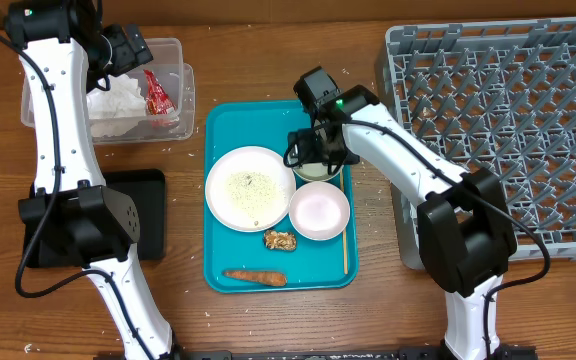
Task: Sort waste into correct bins and load items into the dishwasher
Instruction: 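Lower the right gripper onto the white cup rim to grasp it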
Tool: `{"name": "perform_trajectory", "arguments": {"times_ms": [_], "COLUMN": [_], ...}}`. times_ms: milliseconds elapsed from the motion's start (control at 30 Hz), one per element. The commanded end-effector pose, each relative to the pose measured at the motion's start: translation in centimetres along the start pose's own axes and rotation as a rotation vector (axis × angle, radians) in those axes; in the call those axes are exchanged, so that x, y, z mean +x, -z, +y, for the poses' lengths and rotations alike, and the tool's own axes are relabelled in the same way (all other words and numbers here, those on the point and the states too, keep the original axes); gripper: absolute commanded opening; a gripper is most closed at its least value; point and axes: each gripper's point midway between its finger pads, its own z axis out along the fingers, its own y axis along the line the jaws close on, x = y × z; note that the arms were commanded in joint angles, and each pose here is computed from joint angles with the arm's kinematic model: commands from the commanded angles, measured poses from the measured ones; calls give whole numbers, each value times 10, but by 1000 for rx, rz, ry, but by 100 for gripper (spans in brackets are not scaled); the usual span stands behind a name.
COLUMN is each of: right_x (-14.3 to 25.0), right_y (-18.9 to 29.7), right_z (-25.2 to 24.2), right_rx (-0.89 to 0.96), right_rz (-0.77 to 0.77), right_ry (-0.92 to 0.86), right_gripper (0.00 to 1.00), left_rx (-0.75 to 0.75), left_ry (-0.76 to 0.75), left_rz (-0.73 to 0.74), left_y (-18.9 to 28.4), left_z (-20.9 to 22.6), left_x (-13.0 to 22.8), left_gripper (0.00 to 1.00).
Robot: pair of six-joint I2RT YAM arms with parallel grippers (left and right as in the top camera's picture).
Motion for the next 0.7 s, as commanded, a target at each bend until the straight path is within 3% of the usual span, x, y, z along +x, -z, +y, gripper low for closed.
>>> {"name": "perform_trajectory", "arguments": {"times_ms": [0, 267, 467, 667], "right_x": [-1, -7, -15, -42], "right_y": [-1, 3, 20, 71], "right_z": [1, 4, 7, -10], "right_rx": [-9, -18, -16, 44], "right_rz": [-8, -28, -45, -120], "right_ry": [-9, -20, -20, -52], "right_gripper": [86, 63, 61, 57], "left_rx": [-2, -2, -2, -2], "left_ry": [3, 3, 3, 3], "left_rz": [12, 12, 12, 12], "left_y": [-6, -6, -6, -6], "left_z": [-1, -1, -1, -1], "left_x": [2, 2, 2, 2], "left_gripper": [100, 100, 100, 100]}}
